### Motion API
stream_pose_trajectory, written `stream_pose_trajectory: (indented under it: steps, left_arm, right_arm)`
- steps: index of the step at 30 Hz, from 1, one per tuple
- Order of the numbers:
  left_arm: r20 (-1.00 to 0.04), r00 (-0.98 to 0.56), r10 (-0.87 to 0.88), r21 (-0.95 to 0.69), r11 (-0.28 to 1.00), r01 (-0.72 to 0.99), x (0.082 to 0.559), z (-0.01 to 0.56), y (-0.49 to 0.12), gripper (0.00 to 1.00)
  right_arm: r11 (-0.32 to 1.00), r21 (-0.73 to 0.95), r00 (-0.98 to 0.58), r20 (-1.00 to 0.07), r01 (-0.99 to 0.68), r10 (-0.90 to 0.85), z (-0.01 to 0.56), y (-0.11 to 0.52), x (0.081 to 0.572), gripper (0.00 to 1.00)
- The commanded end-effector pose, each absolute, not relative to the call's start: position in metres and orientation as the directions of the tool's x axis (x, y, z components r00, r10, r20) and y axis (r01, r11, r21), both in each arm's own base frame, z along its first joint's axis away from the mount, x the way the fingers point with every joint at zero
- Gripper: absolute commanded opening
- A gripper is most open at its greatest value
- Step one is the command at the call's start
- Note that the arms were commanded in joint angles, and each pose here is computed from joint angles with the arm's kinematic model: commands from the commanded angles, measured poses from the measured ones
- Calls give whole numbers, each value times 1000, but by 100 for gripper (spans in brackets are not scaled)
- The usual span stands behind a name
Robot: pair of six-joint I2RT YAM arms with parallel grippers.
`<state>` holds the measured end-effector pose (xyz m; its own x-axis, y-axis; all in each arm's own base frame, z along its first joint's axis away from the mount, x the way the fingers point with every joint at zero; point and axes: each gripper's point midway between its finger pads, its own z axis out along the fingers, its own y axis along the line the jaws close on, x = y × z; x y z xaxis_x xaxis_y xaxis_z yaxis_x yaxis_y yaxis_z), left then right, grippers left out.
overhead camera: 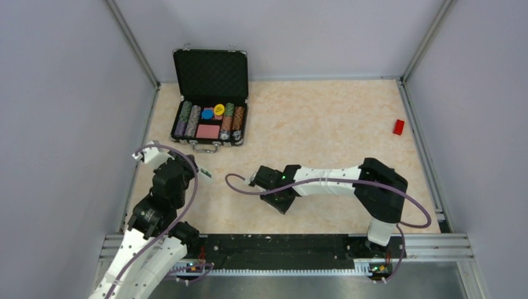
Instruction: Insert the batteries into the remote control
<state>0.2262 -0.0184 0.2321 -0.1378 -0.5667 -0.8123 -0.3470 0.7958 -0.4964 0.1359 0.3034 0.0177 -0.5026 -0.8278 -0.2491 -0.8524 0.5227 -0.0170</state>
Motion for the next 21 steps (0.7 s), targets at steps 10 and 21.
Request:
stream_pose_trajectory:
  steps: [10,21]
  left_arm:
    - [-814,-227,-534,-580,753,309,261,252,-140,0]
    - [-828,-317,-463,-557,612,561,266,259,-199,0]
  right_arm:
    - [657,78,-598,-504,-750,-623,110,311,154,23]
    - [736,151,-629,-646,-660,-432,166,322,168,23]
